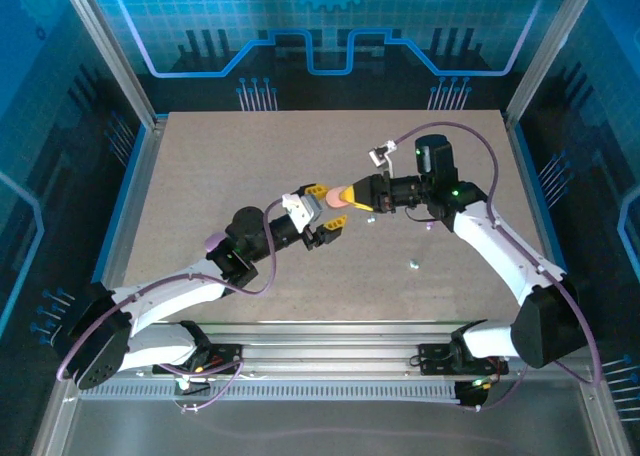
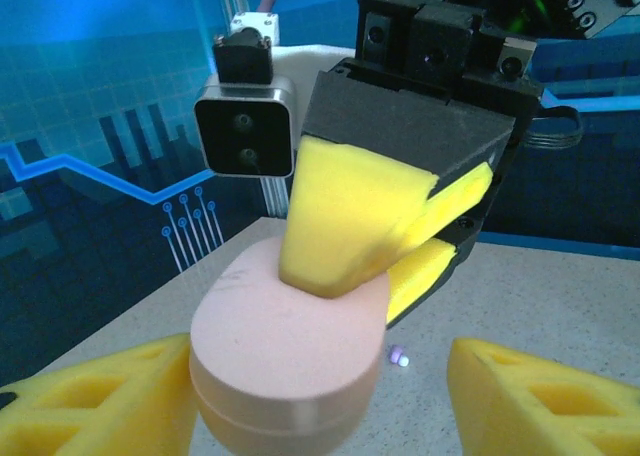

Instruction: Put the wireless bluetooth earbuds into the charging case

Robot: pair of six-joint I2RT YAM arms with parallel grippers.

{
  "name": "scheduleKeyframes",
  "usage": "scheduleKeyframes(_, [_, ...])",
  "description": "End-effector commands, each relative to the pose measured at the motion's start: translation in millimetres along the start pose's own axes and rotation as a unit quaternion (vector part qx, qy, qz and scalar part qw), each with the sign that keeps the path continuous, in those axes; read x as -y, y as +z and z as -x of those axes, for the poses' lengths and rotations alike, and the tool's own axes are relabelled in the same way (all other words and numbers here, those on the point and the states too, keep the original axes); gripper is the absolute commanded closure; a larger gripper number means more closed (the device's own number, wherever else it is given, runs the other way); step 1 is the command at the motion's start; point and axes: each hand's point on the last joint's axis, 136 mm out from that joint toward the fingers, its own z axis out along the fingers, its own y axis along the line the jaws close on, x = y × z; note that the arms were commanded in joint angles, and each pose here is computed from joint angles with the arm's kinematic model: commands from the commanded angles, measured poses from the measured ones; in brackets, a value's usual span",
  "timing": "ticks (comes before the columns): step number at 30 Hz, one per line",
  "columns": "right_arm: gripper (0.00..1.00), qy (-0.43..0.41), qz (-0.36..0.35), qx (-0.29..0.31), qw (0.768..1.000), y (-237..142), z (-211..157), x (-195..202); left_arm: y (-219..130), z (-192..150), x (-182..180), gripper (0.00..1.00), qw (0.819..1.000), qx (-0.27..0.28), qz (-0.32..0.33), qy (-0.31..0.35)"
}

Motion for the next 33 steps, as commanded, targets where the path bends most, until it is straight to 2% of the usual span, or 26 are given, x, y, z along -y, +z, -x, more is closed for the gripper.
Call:
scheduleKeyframes(1, [0.82,-0.006,-0.045,0.071,0.996,-12.3,24.2,18.9,-5.2,4.8,-12.2,0.32,0.999,0.006,0.042,0.017])
scheduleKeyframes(4, [0.81,0.029,-0.126,0.115,0.985,-16.4,37.1,70.0,-16.2,6.2,-27.9,0.31,0.995,0.015,0.095,0.016])
scheduleKeyframes(6, [0.81,0.060,-0.175,0.120,0.975,-13.4,39.6,108.5,-23.9,10.4,-38.5,0.30,0.992,0.015,0.127,0.008])
scheduleKeyframes(10, [0.81,0.116,-0.226,0.079,0.964,9.9,40.0,174.5,-41.3,13.6,-63.1,0.25,0.979,-0.018,0.200,-0.036])
scheduleKeyframes(13, [0.81,0.129,-0.256,0.055,0.956,29.1,45.6,207.9,-51.5,9.8,-74.1,0.24,0.970,-0.056,0.226,-0.075])
scheduleKeyframes(19, [0.80,0.119,-0.293,0.019,0.948,61.2,63.1,239.5,-70.3,-2.6,-94.4,0.25,0.946,-0.106,0.265,-0.154])
scheduleKeyframes(24, [0.78,0.142,-0.310,-0.006,0.940,77.7,69.2,267.2,-82.0,-17.1,-107.7,0.25,0.927,-0.132,0.291,-0.194])
scheduleKeyframes(28, [0.77,0.146,-0.304,-0.023,0.941,89.8,71.2,274.0,-90.9,-29.1,-116.9,0.26,0.910,-0.153,0.315,-0.220])
scheduleKeyframes(33, [0.75,0.157,-0.319,-0.037,0.934,92.2,63.5,286.9,-94.7,-34.0,-120.7,0.25,0.903,-0.155,0.326,-0.235])
